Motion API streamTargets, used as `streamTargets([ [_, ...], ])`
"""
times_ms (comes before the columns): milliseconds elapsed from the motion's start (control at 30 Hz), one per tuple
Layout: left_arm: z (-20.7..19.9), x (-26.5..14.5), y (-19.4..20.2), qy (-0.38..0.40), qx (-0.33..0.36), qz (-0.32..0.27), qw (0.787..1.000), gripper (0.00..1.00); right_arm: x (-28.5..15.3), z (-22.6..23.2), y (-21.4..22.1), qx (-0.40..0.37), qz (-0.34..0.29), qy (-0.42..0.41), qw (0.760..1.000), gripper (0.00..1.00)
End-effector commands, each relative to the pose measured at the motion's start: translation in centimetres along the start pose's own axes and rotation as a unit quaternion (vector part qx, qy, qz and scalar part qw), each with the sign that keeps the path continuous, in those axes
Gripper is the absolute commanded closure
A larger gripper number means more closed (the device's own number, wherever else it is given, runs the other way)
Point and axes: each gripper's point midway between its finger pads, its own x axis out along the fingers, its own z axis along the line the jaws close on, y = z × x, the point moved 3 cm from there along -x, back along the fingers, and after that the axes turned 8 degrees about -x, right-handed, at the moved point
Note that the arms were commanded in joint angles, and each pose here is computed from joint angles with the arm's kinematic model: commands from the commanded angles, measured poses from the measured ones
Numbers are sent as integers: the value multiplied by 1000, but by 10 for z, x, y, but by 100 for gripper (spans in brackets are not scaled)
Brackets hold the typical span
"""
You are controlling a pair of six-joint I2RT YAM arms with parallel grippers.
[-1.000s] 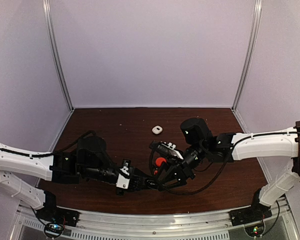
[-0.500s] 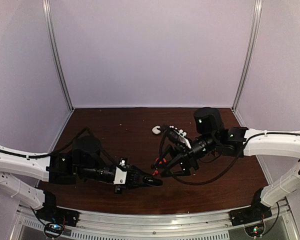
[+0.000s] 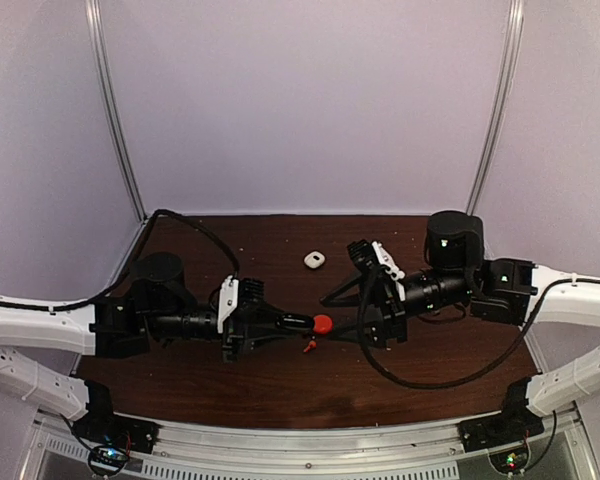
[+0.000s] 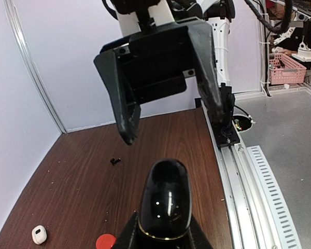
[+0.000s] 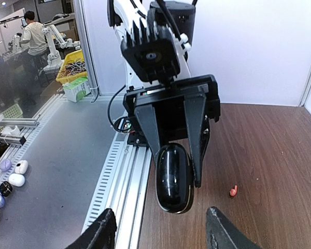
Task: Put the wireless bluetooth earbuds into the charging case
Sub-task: Pass from the left arm to the right
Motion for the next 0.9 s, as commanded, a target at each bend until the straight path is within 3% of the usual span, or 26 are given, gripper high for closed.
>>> streamTargets([
  [0, 2, 2, -20, 12, -26, -33, 999, 98, 9, -9, 6, -34, 41, 41, 998, 42],
  [267, 2, 6, -15, 16, -27, -21, 999, 98, 18, -15, 8, -40, 65, 54, 996, 46],
  [867, 9, 12, -11, 3, -38, -7, 999, 96, 32, -10, 15, -52, 94, 38, 994, 75],
])
